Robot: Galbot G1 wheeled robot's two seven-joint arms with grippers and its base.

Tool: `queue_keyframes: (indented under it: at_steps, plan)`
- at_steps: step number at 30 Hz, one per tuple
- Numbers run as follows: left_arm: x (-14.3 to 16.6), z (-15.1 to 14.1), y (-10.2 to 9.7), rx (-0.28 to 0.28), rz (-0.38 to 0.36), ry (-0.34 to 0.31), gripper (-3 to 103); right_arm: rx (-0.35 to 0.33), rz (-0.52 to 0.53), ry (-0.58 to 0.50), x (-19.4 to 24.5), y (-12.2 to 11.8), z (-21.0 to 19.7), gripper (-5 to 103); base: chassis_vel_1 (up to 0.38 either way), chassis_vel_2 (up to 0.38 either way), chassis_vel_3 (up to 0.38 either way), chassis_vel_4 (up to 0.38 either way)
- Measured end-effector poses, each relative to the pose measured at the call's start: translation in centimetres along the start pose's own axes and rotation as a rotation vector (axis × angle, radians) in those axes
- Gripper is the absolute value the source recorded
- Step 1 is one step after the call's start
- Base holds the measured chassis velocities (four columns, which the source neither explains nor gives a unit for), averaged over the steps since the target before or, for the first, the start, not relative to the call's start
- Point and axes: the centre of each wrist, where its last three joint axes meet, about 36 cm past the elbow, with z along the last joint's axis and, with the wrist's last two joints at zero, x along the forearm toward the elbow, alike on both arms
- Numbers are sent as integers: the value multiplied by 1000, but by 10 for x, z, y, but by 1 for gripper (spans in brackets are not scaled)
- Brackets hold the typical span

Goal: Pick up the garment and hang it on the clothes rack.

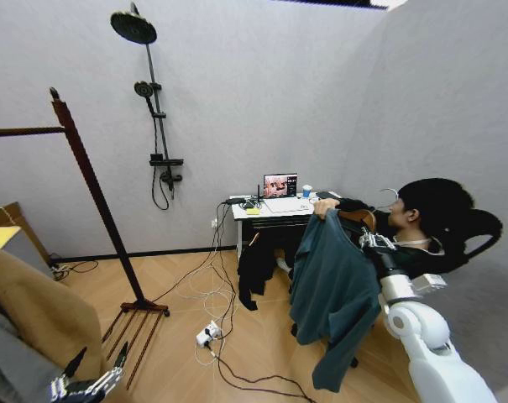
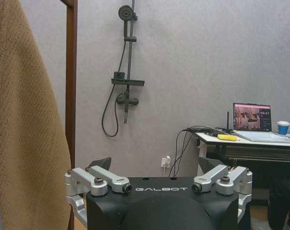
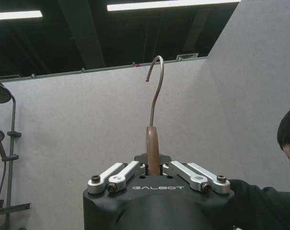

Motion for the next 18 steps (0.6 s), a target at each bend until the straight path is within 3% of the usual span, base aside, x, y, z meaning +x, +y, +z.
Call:
queue_keyframes:
  at_steps: [3, 10, 18]
  plan:
    - [0, 0, 0, 0, 0, 0, 100, -57, -43, 43, 6, 10, -10, 10, 0, 0, 0, 0]
    - [0, 0, 0, 0, 0, 0, 100, -95, -120, 84, 16, 35, -26, 10, 0, 0, 0, 0]
    - [0, 0, 0, 0, 0, 0, 100, -113, -198, 218, 45, 63, -18, 10, 0, 0, 0, 0]
